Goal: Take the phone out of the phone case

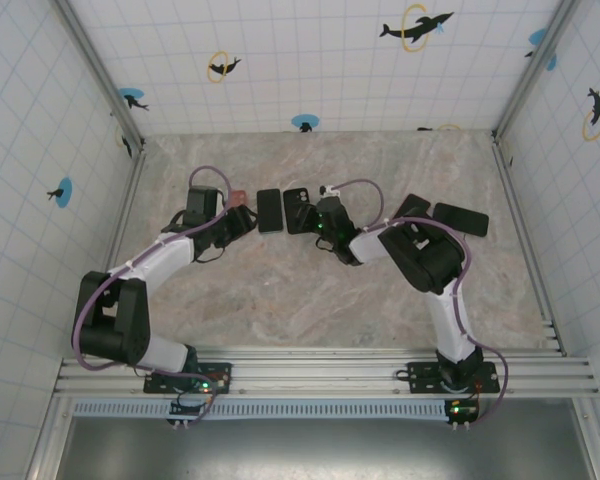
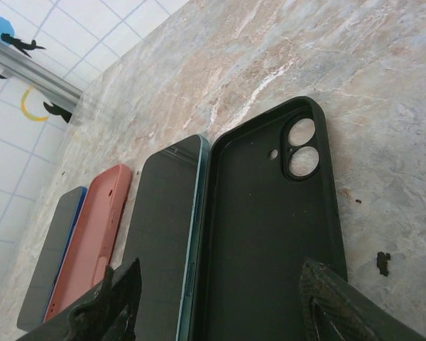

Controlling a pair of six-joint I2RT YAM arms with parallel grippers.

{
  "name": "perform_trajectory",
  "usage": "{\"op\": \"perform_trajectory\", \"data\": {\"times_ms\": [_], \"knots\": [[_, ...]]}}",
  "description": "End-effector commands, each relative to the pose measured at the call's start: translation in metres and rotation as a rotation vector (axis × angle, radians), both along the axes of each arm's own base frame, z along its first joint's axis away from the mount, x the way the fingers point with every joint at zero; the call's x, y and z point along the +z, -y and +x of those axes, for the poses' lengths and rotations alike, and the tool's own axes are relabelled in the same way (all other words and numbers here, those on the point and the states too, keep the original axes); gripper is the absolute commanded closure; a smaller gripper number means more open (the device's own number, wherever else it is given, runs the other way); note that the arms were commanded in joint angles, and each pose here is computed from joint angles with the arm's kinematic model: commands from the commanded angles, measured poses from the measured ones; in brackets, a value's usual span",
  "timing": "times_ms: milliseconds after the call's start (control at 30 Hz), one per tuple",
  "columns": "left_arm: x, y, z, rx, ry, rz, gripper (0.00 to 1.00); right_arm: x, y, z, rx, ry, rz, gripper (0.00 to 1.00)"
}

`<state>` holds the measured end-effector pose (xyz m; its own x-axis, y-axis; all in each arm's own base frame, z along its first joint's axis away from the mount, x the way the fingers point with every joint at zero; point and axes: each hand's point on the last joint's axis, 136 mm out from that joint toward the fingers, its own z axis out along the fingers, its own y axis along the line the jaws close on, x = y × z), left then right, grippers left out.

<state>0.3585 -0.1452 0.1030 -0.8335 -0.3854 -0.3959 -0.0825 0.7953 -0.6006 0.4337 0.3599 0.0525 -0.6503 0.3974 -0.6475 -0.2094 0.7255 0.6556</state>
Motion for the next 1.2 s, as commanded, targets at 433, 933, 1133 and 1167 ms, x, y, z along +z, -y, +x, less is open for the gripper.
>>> {"op": "perform_trajectory", "data": {"times_ms": [433,933,1133,1167], "knots": [[0.01,0.004,0.011,-0.027,0.026,-0.015,0.26,0.052,0.041,0.004,0.054,0.08,0.016,0.37],[0.044,0.039,0.012,-0.082,0.128,0.016,0.11,0.054,0.189,-0.024,-0.082,-0.136,-0.348,0.12],[0.055,0.068,0.012,-0.124,0.168,-0.014,0.06,0.037,0.254,-0.054,-0.253,-0.301,-0.514,0.01],[0.056,0.07,0.014,-0.122,0.171,-0.019,0.05,0.034,0.263,-0.056,-0.287,-0.32,-0.535,0.01]]}}
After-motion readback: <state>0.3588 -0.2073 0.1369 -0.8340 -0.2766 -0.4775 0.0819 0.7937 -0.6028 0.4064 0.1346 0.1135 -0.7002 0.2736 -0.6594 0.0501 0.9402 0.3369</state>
